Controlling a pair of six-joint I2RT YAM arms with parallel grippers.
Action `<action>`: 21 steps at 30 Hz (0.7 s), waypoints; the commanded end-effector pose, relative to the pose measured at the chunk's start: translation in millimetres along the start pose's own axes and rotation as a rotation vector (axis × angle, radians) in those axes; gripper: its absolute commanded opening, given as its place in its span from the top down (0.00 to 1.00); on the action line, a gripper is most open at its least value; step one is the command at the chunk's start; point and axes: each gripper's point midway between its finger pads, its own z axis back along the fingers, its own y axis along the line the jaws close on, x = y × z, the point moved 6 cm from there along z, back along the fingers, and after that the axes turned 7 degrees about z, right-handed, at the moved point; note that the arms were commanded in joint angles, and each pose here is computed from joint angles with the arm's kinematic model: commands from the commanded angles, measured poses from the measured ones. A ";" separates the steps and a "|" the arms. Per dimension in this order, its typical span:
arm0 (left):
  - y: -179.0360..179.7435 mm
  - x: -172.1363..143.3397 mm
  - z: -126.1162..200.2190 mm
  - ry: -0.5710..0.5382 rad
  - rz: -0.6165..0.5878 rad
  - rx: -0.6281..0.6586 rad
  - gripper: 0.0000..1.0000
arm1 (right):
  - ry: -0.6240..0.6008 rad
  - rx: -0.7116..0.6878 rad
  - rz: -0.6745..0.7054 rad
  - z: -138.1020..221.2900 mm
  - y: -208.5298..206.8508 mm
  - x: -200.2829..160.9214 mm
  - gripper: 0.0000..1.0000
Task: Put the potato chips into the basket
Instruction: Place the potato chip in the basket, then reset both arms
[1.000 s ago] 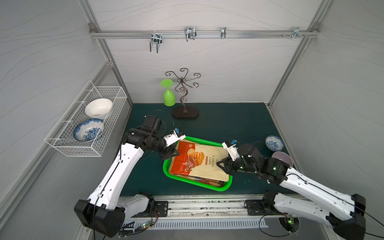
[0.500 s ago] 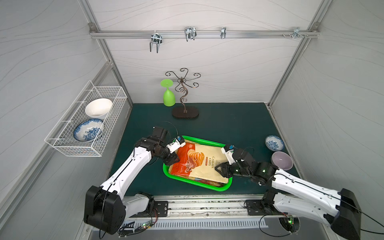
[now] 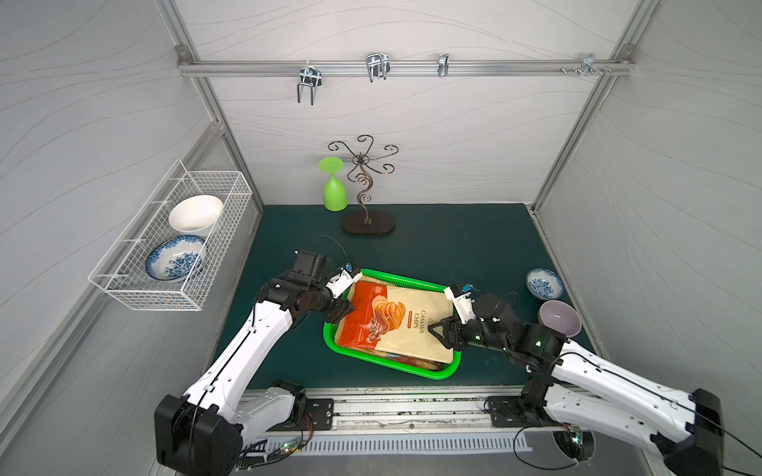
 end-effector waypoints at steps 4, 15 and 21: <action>15.9 25.6 22.0 -0.118 0.112 0.093 0.29 | -0.114 -0.096 0.066 17.2 -2.5 27.4 0.41; 84.7 13.0 27.5 -0.271 0.419 0.353 0.01 | -0.252 -0.385 -0.003 31.9 -34.5 39.1 0.10; 118.7 -19.5 -9.4 -0.458 0.472 0.498 0.01 | -0.276 -0.487 0.083 37.6 -45.7 37.8 0.01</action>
